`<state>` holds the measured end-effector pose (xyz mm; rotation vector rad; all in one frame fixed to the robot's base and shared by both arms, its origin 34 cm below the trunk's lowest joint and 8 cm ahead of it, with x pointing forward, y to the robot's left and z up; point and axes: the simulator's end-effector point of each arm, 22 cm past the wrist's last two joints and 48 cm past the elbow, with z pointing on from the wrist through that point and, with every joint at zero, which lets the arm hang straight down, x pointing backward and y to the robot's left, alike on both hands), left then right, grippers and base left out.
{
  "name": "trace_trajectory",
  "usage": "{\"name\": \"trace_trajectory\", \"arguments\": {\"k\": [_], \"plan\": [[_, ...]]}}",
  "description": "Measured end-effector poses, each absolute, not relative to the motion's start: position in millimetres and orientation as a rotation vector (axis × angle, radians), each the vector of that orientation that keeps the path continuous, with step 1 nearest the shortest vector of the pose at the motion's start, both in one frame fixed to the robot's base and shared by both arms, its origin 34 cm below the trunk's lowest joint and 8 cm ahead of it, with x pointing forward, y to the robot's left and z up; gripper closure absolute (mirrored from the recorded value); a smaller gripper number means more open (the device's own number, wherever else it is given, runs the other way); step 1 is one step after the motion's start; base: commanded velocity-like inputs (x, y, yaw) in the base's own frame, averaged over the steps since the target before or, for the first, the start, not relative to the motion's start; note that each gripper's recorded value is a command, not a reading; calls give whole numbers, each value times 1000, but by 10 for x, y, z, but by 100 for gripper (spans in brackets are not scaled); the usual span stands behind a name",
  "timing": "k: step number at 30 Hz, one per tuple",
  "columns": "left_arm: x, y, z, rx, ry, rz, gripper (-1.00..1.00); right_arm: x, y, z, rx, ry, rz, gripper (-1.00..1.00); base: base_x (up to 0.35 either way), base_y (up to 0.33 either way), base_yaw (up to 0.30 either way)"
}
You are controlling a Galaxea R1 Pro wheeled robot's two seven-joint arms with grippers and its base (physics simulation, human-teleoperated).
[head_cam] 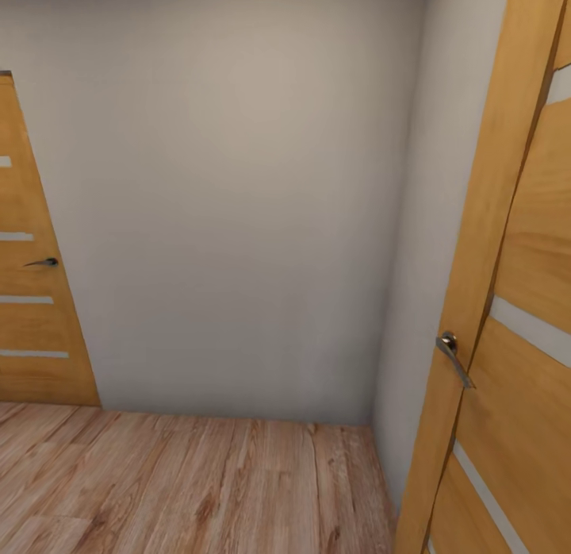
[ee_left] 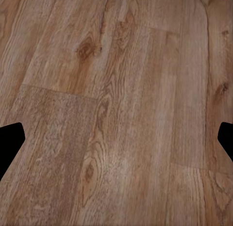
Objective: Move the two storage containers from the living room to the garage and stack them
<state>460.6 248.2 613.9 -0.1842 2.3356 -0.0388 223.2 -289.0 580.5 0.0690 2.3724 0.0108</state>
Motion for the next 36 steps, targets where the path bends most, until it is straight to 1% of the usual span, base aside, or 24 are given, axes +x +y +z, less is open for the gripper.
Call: {"name": "trace_trajectory", "arguments": {"k": [7,16,28,36], "plan": [[4605,2481,6141,-182,2335,-39,-100,2232,-2893,5806,71,2372,10,-100,280,0,0],[4606,2475,6140,-180,2336,-41,-100,2232,-2895,5805,72,2372,9,-100,64,0,0],[4609,2476,6143,-180,2335,-41,-100,2232,-2895,5806,72,2372,9,-100,280,0,0],[4609,2475,6139,-180,2336,-42,-100,2233,-2893,5804,71,2372,10,-100,41,0,0]]}}
